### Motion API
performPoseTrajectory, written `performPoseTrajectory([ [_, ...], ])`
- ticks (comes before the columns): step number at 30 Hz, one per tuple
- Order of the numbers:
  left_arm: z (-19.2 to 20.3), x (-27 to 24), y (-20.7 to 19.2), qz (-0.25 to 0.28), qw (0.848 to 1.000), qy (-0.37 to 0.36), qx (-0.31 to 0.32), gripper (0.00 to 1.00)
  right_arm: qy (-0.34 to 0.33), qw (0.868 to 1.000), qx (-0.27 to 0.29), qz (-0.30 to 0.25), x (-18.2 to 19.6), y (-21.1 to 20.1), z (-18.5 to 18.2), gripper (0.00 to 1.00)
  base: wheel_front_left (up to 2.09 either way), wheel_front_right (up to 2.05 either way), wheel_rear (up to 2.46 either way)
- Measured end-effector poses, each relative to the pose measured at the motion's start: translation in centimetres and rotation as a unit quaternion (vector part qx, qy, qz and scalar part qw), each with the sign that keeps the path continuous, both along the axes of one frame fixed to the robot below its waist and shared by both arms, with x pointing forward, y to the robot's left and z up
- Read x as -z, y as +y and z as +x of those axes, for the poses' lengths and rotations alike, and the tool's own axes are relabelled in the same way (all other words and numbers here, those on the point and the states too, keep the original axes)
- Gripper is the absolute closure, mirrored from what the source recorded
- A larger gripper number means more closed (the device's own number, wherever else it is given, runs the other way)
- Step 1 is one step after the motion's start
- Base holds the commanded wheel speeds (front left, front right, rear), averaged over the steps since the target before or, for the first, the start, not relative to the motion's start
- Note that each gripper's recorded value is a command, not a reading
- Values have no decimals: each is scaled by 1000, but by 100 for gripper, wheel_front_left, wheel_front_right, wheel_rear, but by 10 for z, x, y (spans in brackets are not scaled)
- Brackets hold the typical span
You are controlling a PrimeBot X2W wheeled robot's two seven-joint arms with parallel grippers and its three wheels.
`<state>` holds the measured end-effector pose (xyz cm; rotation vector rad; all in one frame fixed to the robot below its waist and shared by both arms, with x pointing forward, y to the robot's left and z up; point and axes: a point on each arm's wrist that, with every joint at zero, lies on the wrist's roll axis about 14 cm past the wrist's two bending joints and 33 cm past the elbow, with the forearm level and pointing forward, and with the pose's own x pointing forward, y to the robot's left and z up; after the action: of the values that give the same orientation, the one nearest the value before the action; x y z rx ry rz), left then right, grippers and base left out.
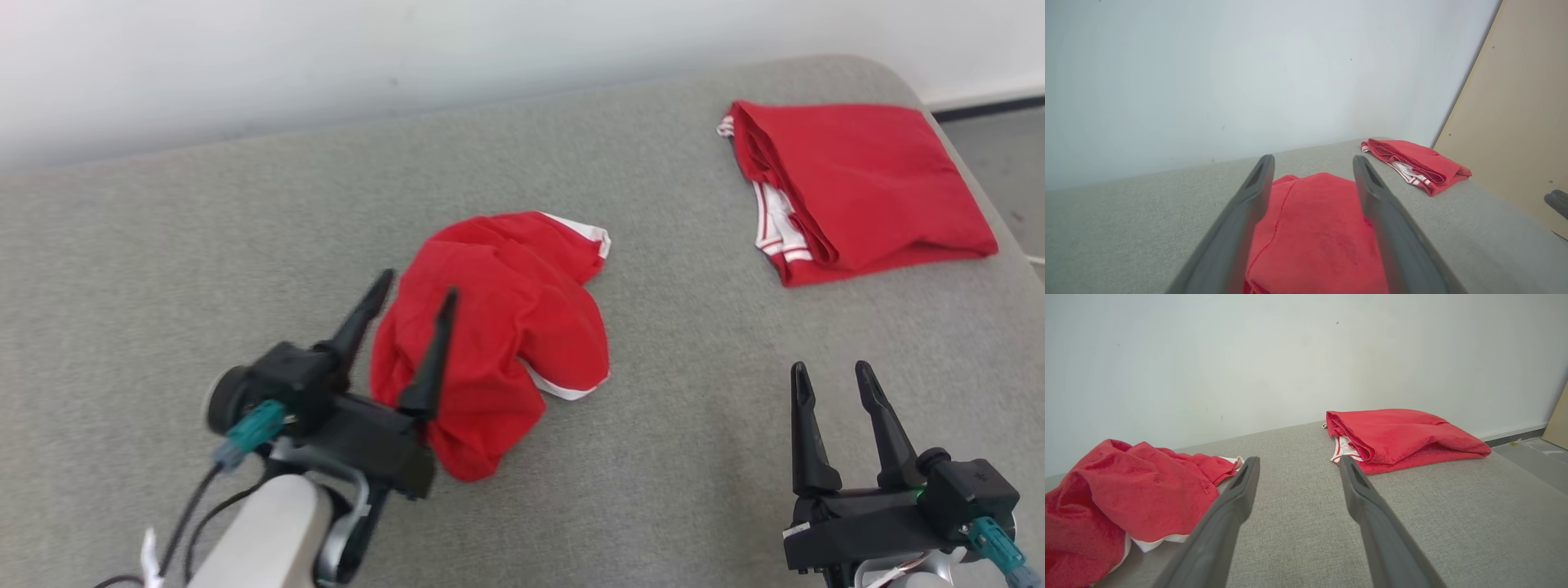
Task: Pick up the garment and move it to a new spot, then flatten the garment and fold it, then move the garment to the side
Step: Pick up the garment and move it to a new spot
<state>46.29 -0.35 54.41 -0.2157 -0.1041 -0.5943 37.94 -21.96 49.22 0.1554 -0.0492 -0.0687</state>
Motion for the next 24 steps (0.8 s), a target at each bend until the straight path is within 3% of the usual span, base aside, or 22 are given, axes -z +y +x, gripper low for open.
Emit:
performPoseTrajectory([
  [9,-7,-15,99,15,989,-33,-141,0,-25,999,-37,-6,-16,25,-1,0,0,0,0],
  [16,-43,-23,177,23,966,-48,-252,0,-46,996,-74,-14,-29,49,-2,0,0,0,0],
  [24,-76,-9,202,17,957,-31,-289,0,-49,994,-100,-19,-31,65,-3,0,0,0,0],
])
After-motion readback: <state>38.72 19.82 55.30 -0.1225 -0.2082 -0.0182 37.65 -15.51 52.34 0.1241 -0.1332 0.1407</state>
